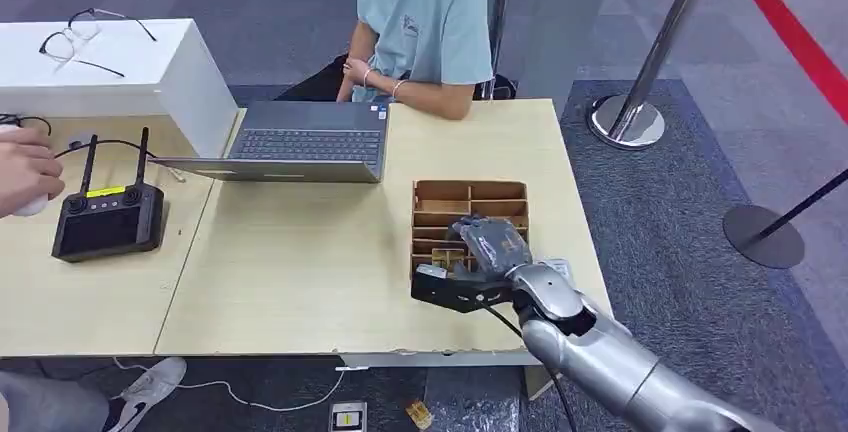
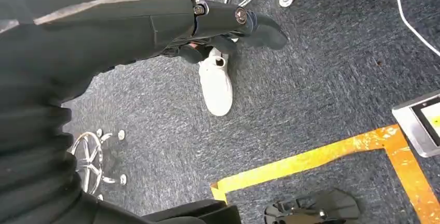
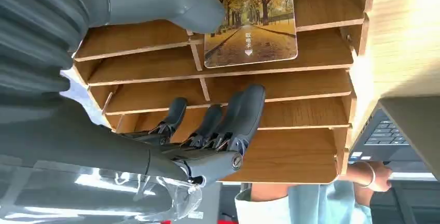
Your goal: Pass the card to the sensor for recognition and then transmit it.
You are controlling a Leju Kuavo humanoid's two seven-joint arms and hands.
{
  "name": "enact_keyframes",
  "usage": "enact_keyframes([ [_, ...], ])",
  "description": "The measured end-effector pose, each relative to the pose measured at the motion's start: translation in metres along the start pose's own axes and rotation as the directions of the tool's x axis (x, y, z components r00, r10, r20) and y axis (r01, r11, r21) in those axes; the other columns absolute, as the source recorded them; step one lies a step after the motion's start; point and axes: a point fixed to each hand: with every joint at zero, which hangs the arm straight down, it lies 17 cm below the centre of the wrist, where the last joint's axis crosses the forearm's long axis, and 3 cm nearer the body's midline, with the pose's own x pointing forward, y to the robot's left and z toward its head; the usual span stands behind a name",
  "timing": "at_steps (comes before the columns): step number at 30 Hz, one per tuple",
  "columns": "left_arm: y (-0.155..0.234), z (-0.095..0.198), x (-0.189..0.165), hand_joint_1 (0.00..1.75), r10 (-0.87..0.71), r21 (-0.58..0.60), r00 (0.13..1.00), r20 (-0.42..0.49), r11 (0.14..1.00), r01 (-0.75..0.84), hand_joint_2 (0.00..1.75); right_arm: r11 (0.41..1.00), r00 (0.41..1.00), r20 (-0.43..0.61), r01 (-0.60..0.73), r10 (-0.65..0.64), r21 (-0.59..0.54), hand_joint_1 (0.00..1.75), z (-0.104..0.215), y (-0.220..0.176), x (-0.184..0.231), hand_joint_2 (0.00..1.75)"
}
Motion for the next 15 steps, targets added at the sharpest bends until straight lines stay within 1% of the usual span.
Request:
enact_keyframes([
  [3, -0.001, 0.0005, 0.0007, 0.0, 0.0, -0.002, 1.0, 0.001, 1.0, 0.0, 1.75, 1.0, 1.0, 0.0, 0.001, -0.001, 0.001, 0.79, 0.0002, 0.0008, 0.0, 1.75],
  [4, -0.0014, 0.0007, 0.001, 0.0, 0.001, -0.002, 1.0, 0.001, 1.0, -0.001, 1.75, 1.0, 1.0, 0.0, 0.001, -0.001, 0.002, 0.75, 0.0003, 0.0013, 0.0, 1.75],
  [8, -0.0022, 0.0011, 0.0016, 0.0, 0.001, -0.004, 1.0, 0.002, 1.0, -0.001, 1.75, 1.0, 1.0, -0.001, 0.002, -0.002, 0.007, 0.75, 0.0014, 0.0039, 0.0, 1.75],
  [9, -0.0024, 0.0012, 0.0017, 0.0, 0.001, -0.004, 1.0, 0.002, 1.0, -0.001, 1.75, 1.0, 1.0, -0.001, 0.003, -0.003, 0.008, 0.79, 0.002, 0.005, 0.0003, 1.75],
  [15, -0.0035, 0.0017, 0.0016, 0.0, 0.001, -0.006, 1.0, -0.001, 1.0, -0.001, 1.75, 1.0, 1.0, -0.004, 0.006, -0.005, 0.01, 0.79, 0.0035, 0.0079, -0.0008, 1.75],
])
